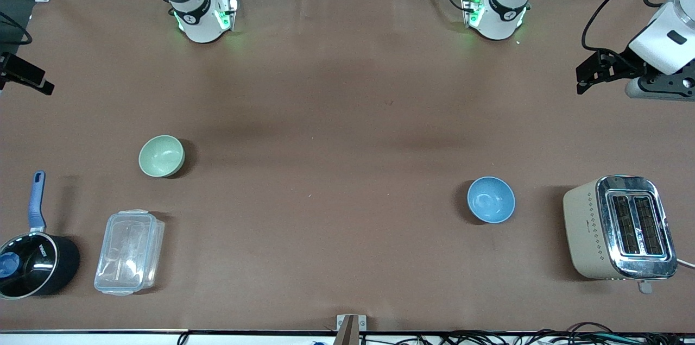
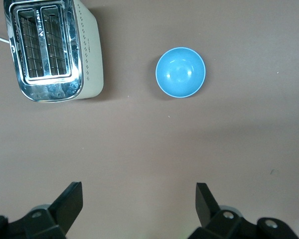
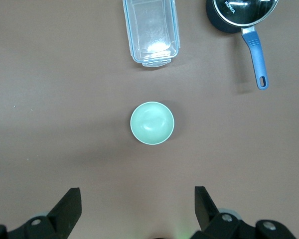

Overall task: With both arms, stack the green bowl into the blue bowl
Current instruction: 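Reach the left gripper to the blue bowl while the right gripper reaches green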

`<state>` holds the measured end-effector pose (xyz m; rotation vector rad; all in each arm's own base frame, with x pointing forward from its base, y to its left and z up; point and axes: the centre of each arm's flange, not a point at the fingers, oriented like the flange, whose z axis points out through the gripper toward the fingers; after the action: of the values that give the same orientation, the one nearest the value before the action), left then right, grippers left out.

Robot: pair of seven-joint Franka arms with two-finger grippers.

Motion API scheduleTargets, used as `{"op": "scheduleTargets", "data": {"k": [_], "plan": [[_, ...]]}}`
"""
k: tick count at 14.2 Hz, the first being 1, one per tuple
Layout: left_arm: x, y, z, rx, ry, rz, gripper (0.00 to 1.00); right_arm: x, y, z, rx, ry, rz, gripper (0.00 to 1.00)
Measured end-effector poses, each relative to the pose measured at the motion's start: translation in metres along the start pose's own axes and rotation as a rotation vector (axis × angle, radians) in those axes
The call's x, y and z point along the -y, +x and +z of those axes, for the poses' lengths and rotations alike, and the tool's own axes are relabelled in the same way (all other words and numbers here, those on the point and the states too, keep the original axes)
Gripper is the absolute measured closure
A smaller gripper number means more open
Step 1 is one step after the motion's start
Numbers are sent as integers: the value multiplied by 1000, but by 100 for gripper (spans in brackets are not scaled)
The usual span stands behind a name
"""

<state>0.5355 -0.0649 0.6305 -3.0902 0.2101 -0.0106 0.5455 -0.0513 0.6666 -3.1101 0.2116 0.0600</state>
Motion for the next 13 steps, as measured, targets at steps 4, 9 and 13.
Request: {"op": "scheduleTargets", "data": {"k": [4,9,13], "plan": [[-2,2,2,4,-33,-3,0,0,0,0,0,0,0,0],[-4,58,90,8,-50,2,0,-2,9,29,16,-1,0,0],[-2,114,256,37,-75,-9,0,-14,34,137,17,-15,-26,0]]}}
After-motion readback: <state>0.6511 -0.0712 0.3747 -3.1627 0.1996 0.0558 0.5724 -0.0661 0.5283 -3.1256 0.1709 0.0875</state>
